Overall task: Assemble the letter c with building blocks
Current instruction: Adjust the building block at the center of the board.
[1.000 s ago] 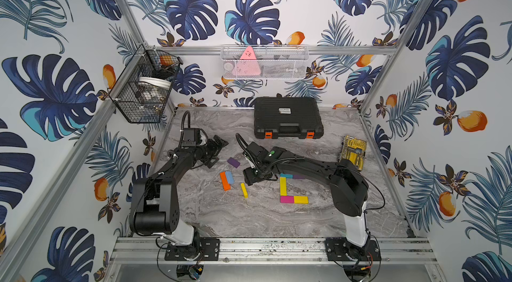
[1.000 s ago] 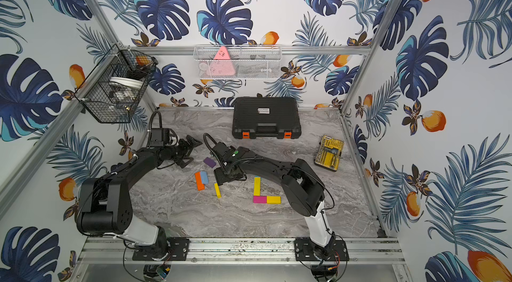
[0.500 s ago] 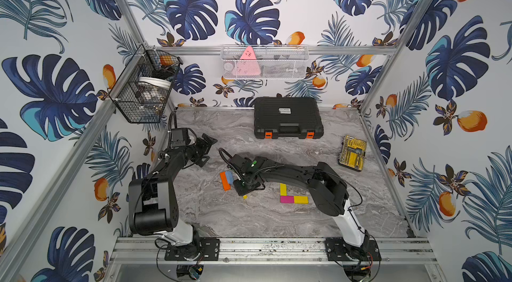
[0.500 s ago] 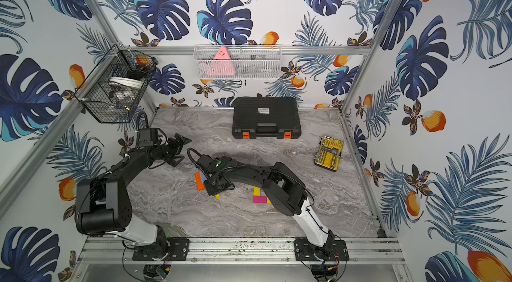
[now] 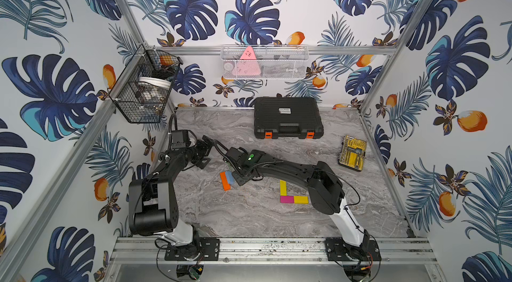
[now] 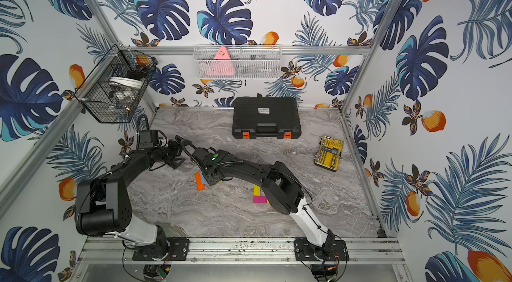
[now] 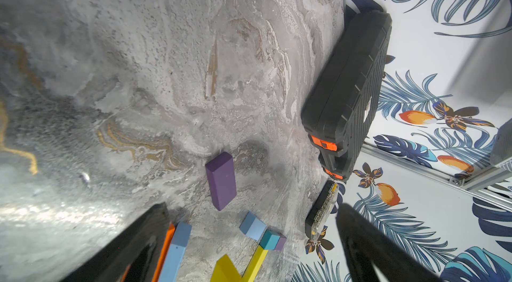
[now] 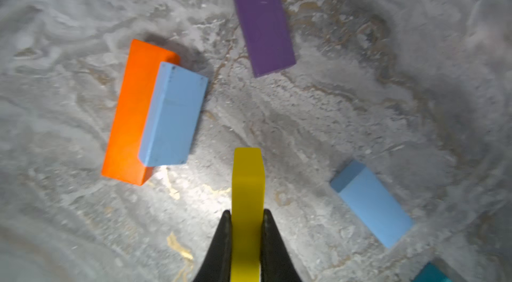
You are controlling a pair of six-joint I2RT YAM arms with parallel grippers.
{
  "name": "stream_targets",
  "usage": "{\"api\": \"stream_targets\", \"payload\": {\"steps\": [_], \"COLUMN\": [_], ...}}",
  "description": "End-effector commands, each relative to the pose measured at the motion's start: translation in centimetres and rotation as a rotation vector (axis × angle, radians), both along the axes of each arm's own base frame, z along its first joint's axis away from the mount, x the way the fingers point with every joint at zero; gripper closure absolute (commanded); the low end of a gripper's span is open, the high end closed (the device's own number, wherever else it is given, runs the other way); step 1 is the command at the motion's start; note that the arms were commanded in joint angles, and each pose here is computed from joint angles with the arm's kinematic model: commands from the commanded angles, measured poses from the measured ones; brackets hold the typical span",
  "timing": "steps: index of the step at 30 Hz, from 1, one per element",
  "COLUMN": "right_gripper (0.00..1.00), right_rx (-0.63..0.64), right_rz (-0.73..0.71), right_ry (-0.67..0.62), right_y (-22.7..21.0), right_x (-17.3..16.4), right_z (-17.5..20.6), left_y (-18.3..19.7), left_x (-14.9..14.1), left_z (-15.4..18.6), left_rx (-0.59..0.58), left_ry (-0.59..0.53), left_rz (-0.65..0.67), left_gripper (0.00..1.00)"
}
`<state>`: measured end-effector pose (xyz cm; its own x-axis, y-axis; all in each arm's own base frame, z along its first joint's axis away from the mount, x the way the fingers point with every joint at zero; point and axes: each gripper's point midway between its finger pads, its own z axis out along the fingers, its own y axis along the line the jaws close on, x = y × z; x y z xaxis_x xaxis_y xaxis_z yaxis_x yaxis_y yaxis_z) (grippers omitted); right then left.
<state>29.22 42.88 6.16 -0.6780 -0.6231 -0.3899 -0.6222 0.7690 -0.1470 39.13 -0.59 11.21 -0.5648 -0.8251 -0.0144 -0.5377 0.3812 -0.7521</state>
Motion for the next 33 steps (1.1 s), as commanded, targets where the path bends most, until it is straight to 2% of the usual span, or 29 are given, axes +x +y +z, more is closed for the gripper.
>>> {"api": "stream_targets", "payload": {"steps": [1, 4, 6, 9, 10, 12, 19, 28, 33], "right_gripper": [0.90, 0.89, 0.82, 0.50, 0.44, 0.38, 0.33, 0.31, 0.31], "right_rx": [-0.128, -0.174, -0.189, -0.183, -0.174, -0.135, -0.009, -0.041, -0.018], "right_rz": [0.022, 0.023, 0.029, 0.041, 0.043, 0.042, 0.001, -0.107, -0.159], "right_ry": [-0.128, -0.164, -0.165, -0.145, -0.138, -0.119, -0.077, -0.054, -0.004], "right_y": [-1.5, -2.0, -2.1, -1.8, -1.7, -1.3, -1.1, -4.2, -5.7], "right_x": [2.0, 2.4, 2.1, 0.8, 0.3, -0.6, -1.8, 0.4, 0.1], "right_z": [-0.1, -0.8, -1.2, -1.4, -1.4, -1.1, 0.4, -0.2, -0.5], "left_y": [0.1, 0.2, 0.2, 0.2, 0.2, 0.2, 0.1, -0.9, -2.9], "left_x": [0.4, 0.4, 0.4, 0.4, 0.4, 0.3, 0.3, -0.1, -0.6], "left_z": [0.7, 0.7, 0.7, 0.8, 0.8, 0.8, 0.5, 0.3, -0.1], "left_rx": [-0.001, 0.003, 0.000, -0.003, -0.003, -0.004, -0.005, -0.015, -0.018], "left_ry": [-0.025, -0.024, -0.024, -0.027, -0.028, -0.027, -0.027, -0.027, -0.021], "left_rz": [0.002, 0.005, 0.009, 0.012, 0.011, 0.012, 0.011, -0.024, -0.074], "left_gripper": [0.01, 0.01, 0.01, 0.01, 0.01, 0.01, 0.01, 0.01, 0.01]}}
